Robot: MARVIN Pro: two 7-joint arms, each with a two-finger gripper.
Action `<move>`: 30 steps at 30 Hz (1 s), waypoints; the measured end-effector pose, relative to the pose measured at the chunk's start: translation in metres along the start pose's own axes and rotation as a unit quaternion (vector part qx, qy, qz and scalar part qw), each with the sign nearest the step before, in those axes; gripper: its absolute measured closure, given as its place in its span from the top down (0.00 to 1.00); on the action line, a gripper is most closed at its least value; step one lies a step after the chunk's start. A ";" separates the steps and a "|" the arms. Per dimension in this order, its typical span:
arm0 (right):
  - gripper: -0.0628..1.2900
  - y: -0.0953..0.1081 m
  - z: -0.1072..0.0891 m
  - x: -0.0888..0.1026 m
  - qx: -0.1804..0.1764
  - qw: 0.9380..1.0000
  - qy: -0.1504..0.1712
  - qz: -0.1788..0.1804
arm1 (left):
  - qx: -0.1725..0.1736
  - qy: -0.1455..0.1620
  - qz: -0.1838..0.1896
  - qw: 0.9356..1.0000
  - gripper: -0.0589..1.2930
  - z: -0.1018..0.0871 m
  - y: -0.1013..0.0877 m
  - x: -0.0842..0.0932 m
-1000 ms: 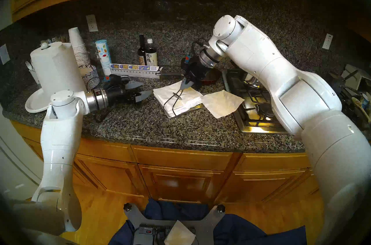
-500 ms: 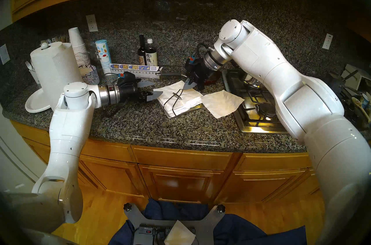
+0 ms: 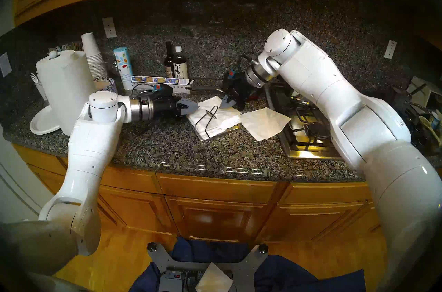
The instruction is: Take napkin out of napkin holder
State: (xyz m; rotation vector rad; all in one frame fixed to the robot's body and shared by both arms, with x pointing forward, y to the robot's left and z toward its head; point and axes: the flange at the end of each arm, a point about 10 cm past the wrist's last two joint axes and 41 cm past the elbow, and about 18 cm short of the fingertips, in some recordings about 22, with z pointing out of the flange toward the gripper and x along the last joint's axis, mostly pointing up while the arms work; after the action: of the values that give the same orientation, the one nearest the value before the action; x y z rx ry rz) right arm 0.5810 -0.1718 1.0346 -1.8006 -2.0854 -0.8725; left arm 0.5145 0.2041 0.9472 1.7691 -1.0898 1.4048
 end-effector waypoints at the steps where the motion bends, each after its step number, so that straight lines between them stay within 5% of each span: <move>1: 0.02 0.000 0.000 -0.001 -0.001 1.000 0.001 0.001 | -0.001 -0.001 0.001 1.000 0.35 0.001 0.000 0.001; 9: 0.06 0.004 0.006 -0.005 -0.014 1.000 0.007 0.006 | -0.009 -0.001 0.006 1.000 0.44 0.005 -0.004 0.005; 11: 0.06 0.005 0.008 -0.007 -0.016 1.000 0.008 0.008 | -0.009 0.000 0.008 1.000 0.57 0.004 -0.005 0.006; 16: 0.07 0.007 0.013 -0.009 -0.017 1.000 0.010 0.010 | -0.009 0.002 0.010 1.000 0.67 0.003 -0.007 0.007; 30: 0.07 0.013 0.020 -0.006 -0.017 1.000 0.019 0.008 | -0.008 0.005 0.011 1.000 0.67 -0.001 -0.009 0.006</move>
State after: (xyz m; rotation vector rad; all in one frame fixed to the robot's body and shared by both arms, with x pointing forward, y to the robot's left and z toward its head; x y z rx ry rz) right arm 0.5985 -0.1646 1.0190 -1.8003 -2.0425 -0.9374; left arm 0.5226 0.2078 0.9535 1.7431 -1.1149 1.4118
